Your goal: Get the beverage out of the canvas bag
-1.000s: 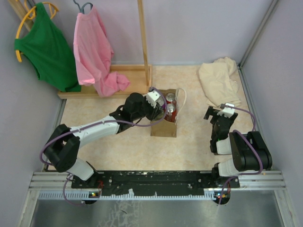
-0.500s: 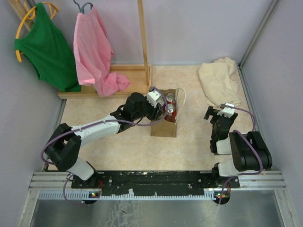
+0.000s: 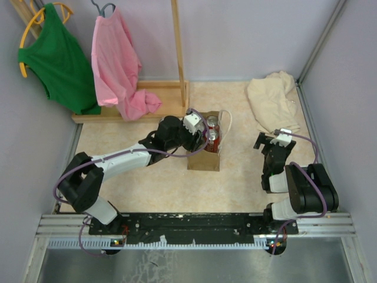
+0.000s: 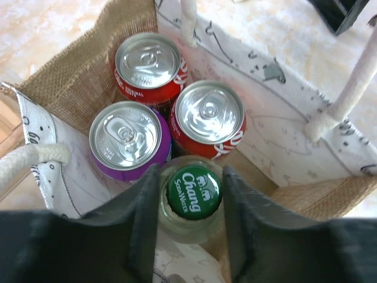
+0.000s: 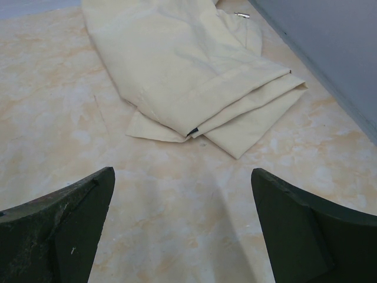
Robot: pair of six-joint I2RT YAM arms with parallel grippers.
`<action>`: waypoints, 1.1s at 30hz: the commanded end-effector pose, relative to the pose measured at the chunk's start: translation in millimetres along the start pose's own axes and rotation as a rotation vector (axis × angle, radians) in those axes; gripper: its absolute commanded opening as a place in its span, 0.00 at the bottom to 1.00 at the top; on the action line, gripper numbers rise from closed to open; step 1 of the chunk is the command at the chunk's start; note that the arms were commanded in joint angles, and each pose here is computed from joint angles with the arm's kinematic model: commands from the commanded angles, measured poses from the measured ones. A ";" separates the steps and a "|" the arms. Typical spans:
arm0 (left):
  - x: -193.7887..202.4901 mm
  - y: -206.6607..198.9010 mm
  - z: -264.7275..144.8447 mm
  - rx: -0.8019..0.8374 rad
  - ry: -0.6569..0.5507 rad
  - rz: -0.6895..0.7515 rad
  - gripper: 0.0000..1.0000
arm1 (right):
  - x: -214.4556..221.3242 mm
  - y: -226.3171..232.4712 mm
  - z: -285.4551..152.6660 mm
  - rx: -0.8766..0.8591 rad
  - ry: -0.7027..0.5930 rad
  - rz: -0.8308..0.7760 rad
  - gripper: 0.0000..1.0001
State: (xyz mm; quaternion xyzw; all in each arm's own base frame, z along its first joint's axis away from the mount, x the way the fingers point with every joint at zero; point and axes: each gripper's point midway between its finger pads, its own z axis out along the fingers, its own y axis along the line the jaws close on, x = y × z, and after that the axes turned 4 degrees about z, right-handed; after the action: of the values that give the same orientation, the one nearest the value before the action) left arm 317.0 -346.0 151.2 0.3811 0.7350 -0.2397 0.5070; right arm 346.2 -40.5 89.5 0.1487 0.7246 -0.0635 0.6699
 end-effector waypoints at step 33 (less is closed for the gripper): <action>-150.5 21.7 -43.0 -0.122 -0.404 0.089 0.00 | -19.3 5.2 6.5 -0.003 -0.063 0.023 0.99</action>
State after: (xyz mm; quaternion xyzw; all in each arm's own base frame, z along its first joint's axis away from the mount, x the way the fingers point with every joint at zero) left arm 326.2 -342.5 181.7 0.3637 0.7163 -0.2234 0.5521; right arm 346.2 -40.5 89.5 0.1485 0.7246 -0.0636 0.6699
